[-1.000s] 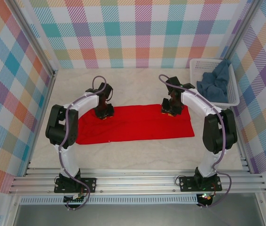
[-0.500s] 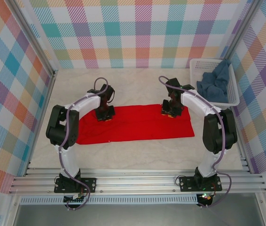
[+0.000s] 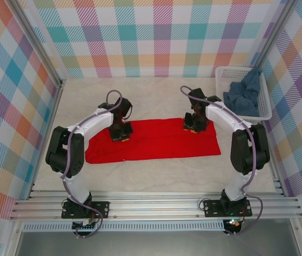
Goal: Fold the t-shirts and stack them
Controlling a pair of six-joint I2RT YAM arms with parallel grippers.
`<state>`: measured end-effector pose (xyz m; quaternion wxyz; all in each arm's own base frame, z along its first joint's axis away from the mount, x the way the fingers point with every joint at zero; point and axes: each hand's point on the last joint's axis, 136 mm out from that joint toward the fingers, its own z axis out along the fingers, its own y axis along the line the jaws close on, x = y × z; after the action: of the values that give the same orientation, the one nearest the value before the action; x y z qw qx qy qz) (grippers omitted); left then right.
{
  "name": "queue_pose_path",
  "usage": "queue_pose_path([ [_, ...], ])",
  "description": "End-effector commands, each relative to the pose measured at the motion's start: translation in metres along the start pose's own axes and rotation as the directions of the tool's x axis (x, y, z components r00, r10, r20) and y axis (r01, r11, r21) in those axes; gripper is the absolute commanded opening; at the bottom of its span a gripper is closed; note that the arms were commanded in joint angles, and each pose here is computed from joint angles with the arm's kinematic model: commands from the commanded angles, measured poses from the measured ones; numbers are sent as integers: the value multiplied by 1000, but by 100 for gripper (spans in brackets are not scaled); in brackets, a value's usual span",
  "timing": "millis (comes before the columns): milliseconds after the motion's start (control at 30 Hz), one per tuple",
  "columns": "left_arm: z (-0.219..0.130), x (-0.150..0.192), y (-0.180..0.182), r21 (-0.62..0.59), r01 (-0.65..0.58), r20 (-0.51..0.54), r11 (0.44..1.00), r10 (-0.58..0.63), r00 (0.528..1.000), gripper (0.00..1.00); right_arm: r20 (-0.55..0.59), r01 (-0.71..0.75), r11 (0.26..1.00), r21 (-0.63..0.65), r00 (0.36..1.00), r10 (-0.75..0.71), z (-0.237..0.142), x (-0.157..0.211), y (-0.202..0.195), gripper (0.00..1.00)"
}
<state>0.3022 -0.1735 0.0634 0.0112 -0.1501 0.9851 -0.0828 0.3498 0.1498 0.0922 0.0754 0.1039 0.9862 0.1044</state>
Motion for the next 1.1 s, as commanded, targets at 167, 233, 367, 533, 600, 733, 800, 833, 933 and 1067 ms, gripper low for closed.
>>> queue_pose_path([
  [167,8,52,-5,-38,39,-108,999,-42,993,0,2,-17,1000,-23,1000,17,-6,4,2,32],
  [233,8,57,-3,-58,35,-116,998,-42,992,3,1,-15,1000,-22,1000,15,-6,4,2,32],
  [367,6,66,-3,-67,34,-132,997,-43,990,12,-1,-14,1000,-23,1000,14,-6,5,2,32],
  [533,-14,65,-3,-56,12,-102,998,-17,995,30,0,-10,1000,-24,1000,10,-7,5,2,32],
  [600,-24,62,1,-75,2,-82,997,-9,997,38,2,-10,1000,-25,1000,10,-8,4,3,32],
  [733,-28,47,11,-84,36,-38,996,-39,999,32,-3,-10,999,-34,1000,10,-7,5,4,32],
  [800,-29,36,19,-92,70,-16,993,-71,997,24,-3,-10,999,-37,1000,10,-7,4,5,32],
  [833,-28,31,23,-95,87,-4,992,-87,996,23,-5,-9,999,-38,1000,9,-6,5,5,32],
  [933,-18,24,14,-29,130,-13,991,-131,991,22,-16,-15,999,-45,1000,14,-2,8,5,31],
  [1067,-1,22,-9,35,148,-24,988,-147,989,16,-28,-32,998,-47,999,31,2,12,3,30],
])
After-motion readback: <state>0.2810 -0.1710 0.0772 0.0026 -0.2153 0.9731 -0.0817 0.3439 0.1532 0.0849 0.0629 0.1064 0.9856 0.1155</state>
